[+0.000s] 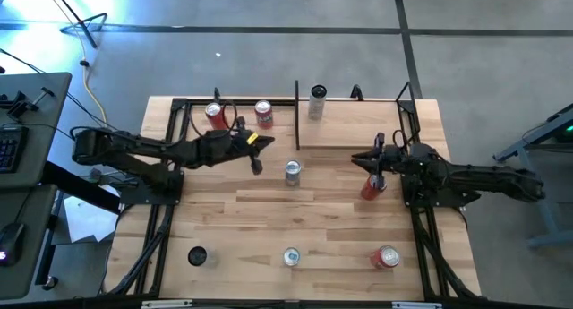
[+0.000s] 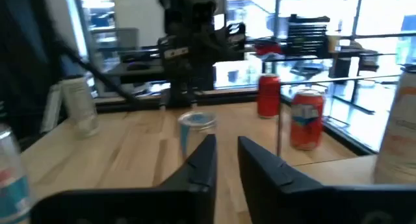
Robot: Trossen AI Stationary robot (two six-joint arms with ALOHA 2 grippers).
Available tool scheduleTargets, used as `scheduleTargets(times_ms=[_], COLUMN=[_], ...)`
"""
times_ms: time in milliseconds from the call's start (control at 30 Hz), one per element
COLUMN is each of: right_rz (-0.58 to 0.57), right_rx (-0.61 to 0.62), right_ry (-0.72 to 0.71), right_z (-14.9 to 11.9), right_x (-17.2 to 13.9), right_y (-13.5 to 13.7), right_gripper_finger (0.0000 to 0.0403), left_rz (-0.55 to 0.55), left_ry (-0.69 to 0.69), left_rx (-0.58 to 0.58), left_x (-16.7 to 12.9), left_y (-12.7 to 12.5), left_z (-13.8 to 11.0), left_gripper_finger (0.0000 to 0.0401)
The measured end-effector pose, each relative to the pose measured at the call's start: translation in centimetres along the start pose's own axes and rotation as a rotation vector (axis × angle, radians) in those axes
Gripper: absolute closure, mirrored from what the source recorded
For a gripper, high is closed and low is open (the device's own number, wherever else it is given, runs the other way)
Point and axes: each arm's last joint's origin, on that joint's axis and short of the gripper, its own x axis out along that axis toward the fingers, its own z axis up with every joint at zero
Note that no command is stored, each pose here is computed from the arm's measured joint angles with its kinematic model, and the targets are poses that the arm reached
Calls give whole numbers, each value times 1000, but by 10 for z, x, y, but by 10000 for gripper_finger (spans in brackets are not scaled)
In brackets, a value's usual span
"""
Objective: Place canned beverage on shelf
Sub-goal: Put the top blue soda can on the shelf
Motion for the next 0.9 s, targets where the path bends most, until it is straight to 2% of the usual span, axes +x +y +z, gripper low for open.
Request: scheduleTargets(times_ms=[133, 267, 333, 467, 667, 767, 900], right_rz=[-88, -94, -92, -36, 124, 138, 129], right_rx=[10, 13, 15, 23, 43, 25, -31], right_ry=[28, 67, 95, 143, 271, 352, 407], right_z=[3, 11, 14, 18, 21, 22, 27], right_x=[10, 24, 32, 49, 75, 89, 106], right_y=[-4, -5, -6, -6, 6, 15, 23], right_gripper_finger=[304, 271, 256, 225, 182, 165, 144], left_rz=[34, 39, 5, -93, -136, -139, -140], left_ry=[69, 64, 47, 10, -72, -51, -51], left_rx=[-10, 31, 51, 51, 59, 76, 79], left_x=[3, 4, 4, 4, -5, -9, -9], left_y=[9, 11, 10, 8, 7, 7, 7], left_z=[-8, -8, -6, -5, -21, -31, -33], left_gripper_finger=[396, 400, 400, 400, 401, 401, 401])
